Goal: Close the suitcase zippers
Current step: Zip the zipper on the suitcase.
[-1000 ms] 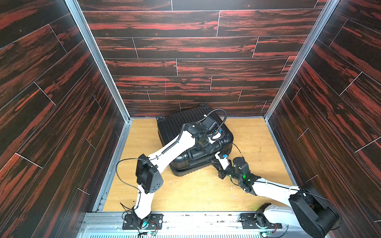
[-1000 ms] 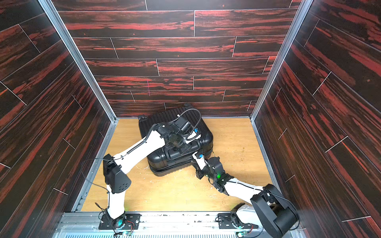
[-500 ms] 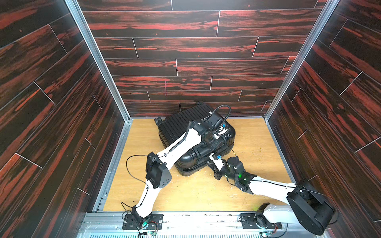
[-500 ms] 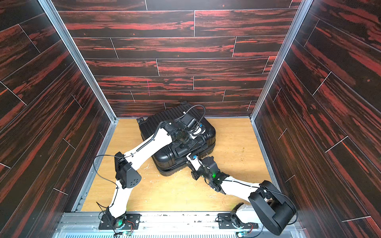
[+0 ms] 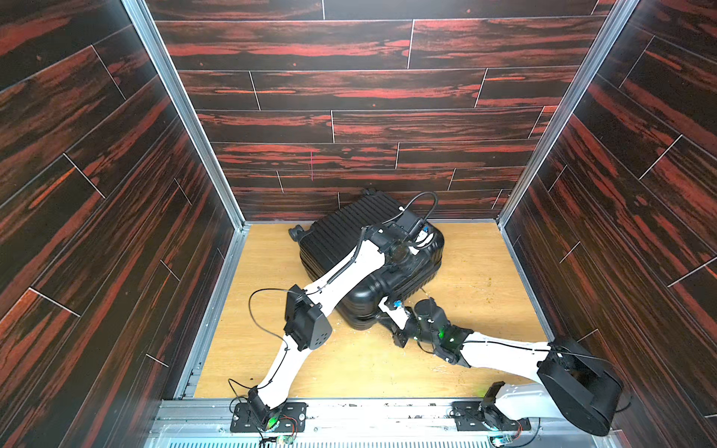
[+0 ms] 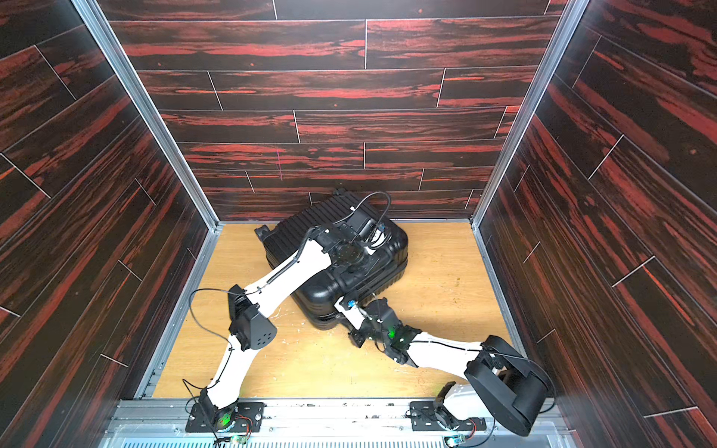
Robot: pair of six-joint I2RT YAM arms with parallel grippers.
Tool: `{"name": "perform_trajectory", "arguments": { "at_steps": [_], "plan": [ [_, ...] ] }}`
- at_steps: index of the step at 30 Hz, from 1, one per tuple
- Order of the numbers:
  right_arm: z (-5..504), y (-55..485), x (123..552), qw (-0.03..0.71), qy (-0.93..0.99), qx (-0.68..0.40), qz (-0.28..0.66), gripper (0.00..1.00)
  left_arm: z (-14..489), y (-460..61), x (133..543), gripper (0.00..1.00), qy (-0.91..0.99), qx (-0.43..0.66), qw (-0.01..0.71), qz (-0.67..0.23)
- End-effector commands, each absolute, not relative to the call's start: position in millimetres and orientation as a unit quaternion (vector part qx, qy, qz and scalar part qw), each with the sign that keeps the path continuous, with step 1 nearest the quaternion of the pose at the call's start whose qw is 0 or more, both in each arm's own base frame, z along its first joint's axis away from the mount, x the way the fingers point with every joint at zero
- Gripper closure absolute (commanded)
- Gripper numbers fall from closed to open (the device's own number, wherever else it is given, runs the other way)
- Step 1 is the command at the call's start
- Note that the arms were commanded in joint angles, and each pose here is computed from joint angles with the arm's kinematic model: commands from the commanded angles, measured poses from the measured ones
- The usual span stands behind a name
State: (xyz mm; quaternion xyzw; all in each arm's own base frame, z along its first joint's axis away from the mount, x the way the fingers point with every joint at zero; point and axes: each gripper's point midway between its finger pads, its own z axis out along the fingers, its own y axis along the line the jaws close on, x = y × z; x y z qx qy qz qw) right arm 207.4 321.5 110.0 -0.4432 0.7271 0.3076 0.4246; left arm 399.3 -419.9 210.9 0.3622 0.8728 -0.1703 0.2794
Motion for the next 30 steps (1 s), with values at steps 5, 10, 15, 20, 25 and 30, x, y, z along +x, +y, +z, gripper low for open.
{"name": "perform_trajectory", "arguments": {
  "at_steps": [5,10,15,20,25,30],
  "plan": [
    [158,367,151,0.416,0.612,-0.520,0.427,1.00,210,-394,493,0.81,0.881,0.249,0.390,-0.102],
    [166,373,146,0.418,0.602,-0.519,0.439,1.00,213,-393,505,0.81,0.880,0.216,0.411,-0.098],
    [176,387,142,0.426,0.594,-0.518,0.444,1.00,211,-396,519,0.82,0.877,0.178,0.433,-0.104],
    [170,387,164,0.444,0.638,-0.481,0.405,1.00,218,-404,518,0.79,0.875,0.178,0.433,-0.127],
    [141,369,185,0.440,0.697,-0.450,0.342,1.00,250,-394,504,0.45,0.869,0.197,0.438,-0.124],
    [125,354,192,0.436,0.721,-0.428,0.326,1.00,293,-382,484,0.27,0.856,0.213,0.452,-0.134]
  ]
}}
